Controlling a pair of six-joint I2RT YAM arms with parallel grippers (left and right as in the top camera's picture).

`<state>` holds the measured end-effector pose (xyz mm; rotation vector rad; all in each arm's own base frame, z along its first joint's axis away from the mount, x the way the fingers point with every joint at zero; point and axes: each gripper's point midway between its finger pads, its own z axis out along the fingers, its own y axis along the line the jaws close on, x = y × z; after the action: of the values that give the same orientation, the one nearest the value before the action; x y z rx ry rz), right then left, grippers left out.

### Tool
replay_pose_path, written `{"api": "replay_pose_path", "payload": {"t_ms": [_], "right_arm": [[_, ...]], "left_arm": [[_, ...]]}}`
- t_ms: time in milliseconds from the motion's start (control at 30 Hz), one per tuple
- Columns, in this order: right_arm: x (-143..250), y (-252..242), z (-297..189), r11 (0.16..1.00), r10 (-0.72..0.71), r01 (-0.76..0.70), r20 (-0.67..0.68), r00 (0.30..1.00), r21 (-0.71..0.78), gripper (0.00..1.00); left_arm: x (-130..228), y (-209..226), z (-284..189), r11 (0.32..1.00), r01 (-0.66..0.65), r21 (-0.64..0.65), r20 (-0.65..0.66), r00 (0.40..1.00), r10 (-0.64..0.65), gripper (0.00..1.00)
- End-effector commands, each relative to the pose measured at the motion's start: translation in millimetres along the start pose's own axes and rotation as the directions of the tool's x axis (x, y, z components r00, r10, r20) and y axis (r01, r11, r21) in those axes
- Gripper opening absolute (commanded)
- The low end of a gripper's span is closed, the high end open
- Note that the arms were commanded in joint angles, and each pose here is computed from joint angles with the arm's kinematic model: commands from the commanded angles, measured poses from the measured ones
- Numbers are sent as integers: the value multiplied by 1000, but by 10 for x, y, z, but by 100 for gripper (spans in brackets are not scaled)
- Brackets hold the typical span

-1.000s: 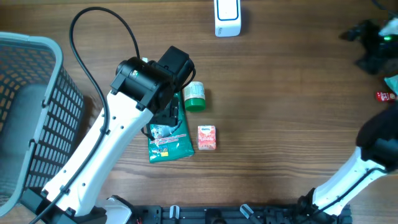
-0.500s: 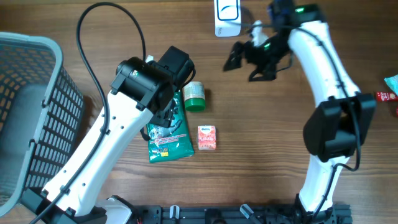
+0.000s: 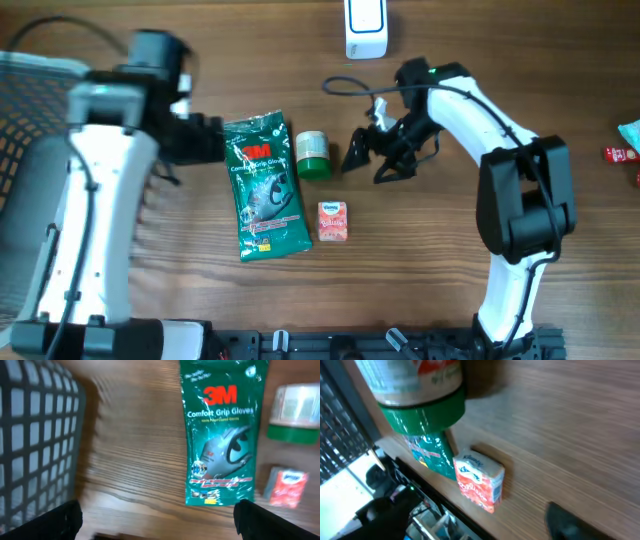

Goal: Scan the item barcode
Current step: 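Move the right gripper back over the red Kleenex pack, then grasp the Kleenex pack with the right gripper and lift it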

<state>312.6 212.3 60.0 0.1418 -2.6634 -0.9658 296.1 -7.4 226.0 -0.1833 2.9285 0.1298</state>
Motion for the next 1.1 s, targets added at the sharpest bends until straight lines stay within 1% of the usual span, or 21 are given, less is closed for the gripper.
{"api": "replay_pose_path", "payload": {"t_ms": [0, 67, 200, 233, 300, 333, 400, 433, 500, 533, 600, 667, 767, 800, 867, 900, 933, 967, 1000, 1033, 1067], "right_arm": [[229, 58, 308, 988, -151, 148, -74, 986, -37, 72], [357, 5, 551, 985, -169, 165, -106, 980, -40, 70], [577, -16, 857, 983, -172, 161, -148, 974, -89, 70], [596, -46, 913, 986, -157, 147, -148, 976, -82, 65], [578, -78, 983, 989, -131, 122, -133, 982, -78, 48], [552, -87, 1004, 991, -121, 112, -121, 985, -78, 33], [526, -99, 1013, 994, -97, 89, -112, 989, -69, 11], [520, -119, 1015, 996, -80, 74, -111, 991, -55, 5], [496, -214, 1016, 999, -47, 48, -102, 994, 2, 4], [468, -314, 1003, 998, 6, -1, -87, 996, 61, 4], [414, -421, 927, 991, 69, -62, -56, 996, 119, 4], [360, -554, 744, 972, 143, -138, -13, 990, 187, 4], [346, -667, 429, 941, 228, -234, 50, 972, 245, 4], [322, -733, 221, 914, 279, -301, 116, 953, 273, 5], [291, -848, -209, 833, 401, -475, 283, 871, 282, 5], [278, -859, -380, 798, 461, -553, 349, 816, 240, 5], [267, -841, -547, 753, 538, -638, 407, 738, 163, 7], [264, -823, -636, 716, 589, -690, 435, 681, 110, 13], [265, -804, -703, 689, 623, -722, 452, 638, 70, 23], [268, -779, -735, 687, 626, -725, 461, 629, 57, 26], [265, -763, -751, 692, 620, -720, 468, 630, 55, 34]], "left_arm": [[10, 15, -46, 966, 127, 223, -44, 992, -120, 100], [14, 117, -38, 961, 165, 221, -54, 986, -157, 100], [31, 140, -36, 960, 174, 218, -62, 984, -164, 100], [30, 140, -36, 960, 174, 218, -61, 985, -164, 100], [30, 140, -36, 960, 174, 218, -61, 985, -164, 100], [30, 140, -36, 960, 173, 218, -61, 985, -164, 100], [30, 141, -35, 961, 173, 217, -61, 985, -164, 100], [30, 141, -35, 961, 173, 217, -61, 985, -164, 100], [31, 141, -35, 961, 173, 217, -62, 985, -164, 100], [31, 141, -35, 961, 173, 217, -62, 985, -164, 100], [30, 141, -35, 961, 173, 217, -61, 985, -164, 100], [30, 141, -35, 961, 173, 217, -61, 985, -164, 100], [30, 141, -35, 961, 173, 217, -61, 985, -164, 100], [30, 141, -35, 961, 173, 217, -61, 985, -164, 100], [29, 140, -36, 960, 173, 218, -61, 985, -164, 100], [29, 141, -35, 961, 173, 217, -61, 985, -164, 100], [30, 141, -35, 961, 173, 217, -61, 985, -164, 100], [30, 141, -35, 961, 173, 217, -61, 985, -164, 100], [30, 141, -35, 961, 173, 217, -61, 985, -164, 100], [30, 141, -35, 961, 173, 217, -61, 985, -164, 100], [29, 141, -35, 961, 173, 217, -61, 985, -164, 100]]}}
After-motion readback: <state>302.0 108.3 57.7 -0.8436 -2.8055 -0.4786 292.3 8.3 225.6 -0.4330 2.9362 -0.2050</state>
